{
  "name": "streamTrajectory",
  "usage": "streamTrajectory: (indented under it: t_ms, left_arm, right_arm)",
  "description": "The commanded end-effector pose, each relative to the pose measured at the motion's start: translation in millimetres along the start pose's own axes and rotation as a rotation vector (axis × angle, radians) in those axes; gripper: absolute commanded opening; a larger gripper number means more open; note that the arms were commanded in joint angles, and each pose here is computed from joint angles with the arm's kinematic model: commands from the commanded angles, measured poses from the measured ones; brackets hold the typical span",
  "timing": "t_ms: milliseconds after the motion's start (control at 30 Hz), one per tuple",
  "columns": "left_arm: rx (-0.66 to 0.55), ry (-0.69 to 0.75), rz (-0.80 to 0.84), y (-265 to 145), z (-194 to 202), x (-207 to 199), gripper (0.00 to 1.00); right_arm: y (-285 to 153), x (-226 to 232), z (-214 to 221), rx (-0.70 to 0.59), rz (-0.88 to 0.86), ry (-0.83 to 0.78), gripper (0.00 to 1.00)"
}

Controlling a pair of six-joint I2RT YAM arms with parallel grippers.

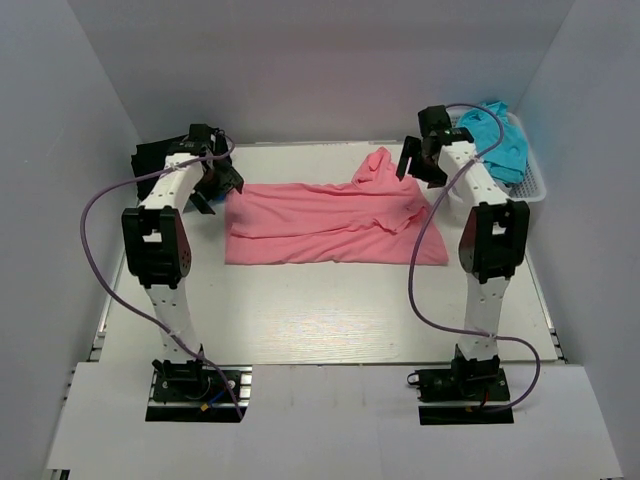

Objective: Fold and stack the t-shirts
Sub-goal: Fold the flattened tshirt in 1/3 of the way

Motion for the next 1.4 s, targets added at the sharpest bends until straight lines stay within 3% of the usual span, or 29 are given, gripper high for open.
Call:
streamTrajectory:
  t_ms: [0, 67, 200, 333, 400, 567, 767, 900, 1100, 1233, 1300, 1333, 1367]
  left_arm:
    - [-0.014, 0.030, 0.005, -33.3, 15.4, 15.3, 1.00]
    - [-0.050, 0.052, 0.060, -48.5, 23.4, 11.7, 1.00]
    - [0.005, 0.095, 0.222, -44.4, 53.2, 4.5, 1.00]
    - [0.044, 0.128, 0.290, -32.0, 85.3, -2.4, 1.00]
    - [0.037, 0.143, 0.312, -27.5, 88.1, -8.7, 1.00]
    - [0.097, 0.151, 0.224, -0.7, 104.0, -6.6, 1.00]
    - [0.140, 0.148, 0.044, 7.3, 126.5, 21.2, 1.00]
    - [0.204, 0.145, -0.017, 6.5, 163.6, 48.5, 1.00]
    - [0.310, 0.115, -0.041, -9.1, 218.2, 83.1, 1.00]
    - [0.333, 0.114, -0.043, -34.9, 239.2, 100.1, 1.00]
    - [0.283, 0.114, -0.028, -47.2, 236.5, 101.3, 1.00]
    - [0.257, 0.115, -0.028, -51.8, 231.5, 99.9, 1.00]
    - [0.222, 0.113, -0.006, -57.1, 220.5, 93.1, 1.00]
  right_arm:
    - [-38.0, -9.7, 15.3, -0.022, -0.018, -0.036, 0.82]
    - [-58.7, -11.0, 18.9, -0.073, -0.079, -0.030, 0.82]
    - [-70.4, -35.3, 68.9, 0.013, -0.125, -0.043, 0.82]
    - [-47.2, -58.9, 114.0, 0.098, -0.119, -0.046, 0.82]
    - [-37.6, -56.9, 110.3, 0.055, -0.146, -0.042, 0.84]
    - [-5.9, -67.0, 119.2, 0.077, -0.100, -0.012, 0.84]
    - [-0.9, -99.3, 159.0, 0.162, -0.015, 0.067, 0.84]
    - [-14.1, -134.1, 219.6, 0.275, 0.056, 0.142, 0.84]
    - [-58.0, -159.2, 270.5, 0.344, 0.035, 0.231, 0.84]
    - [-86.8, -163.7, 279.7, 0.319, -0.043, 0.209, 0.84]
    - [-106.7, -150.7, 265.2, 0.234, -0.188, 0.159, 0.84]
    - [-116.3, -143.3, 253.4, 0.186, -0.237, 0.139, 0.90]
    - [-124.5, -135.4, 239.5, 0.145, -0.262, 0.113, 0.90]
Point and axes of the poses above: each gripper's point midway between its finger pads, its own y axis out along the fingers, its own x axis along the line the jaws close on, z = x × y, the point moved 9 cm from there along -y, back along the fingers, and after that the axes turned 12 degrees about y, right-handed, at the moved point
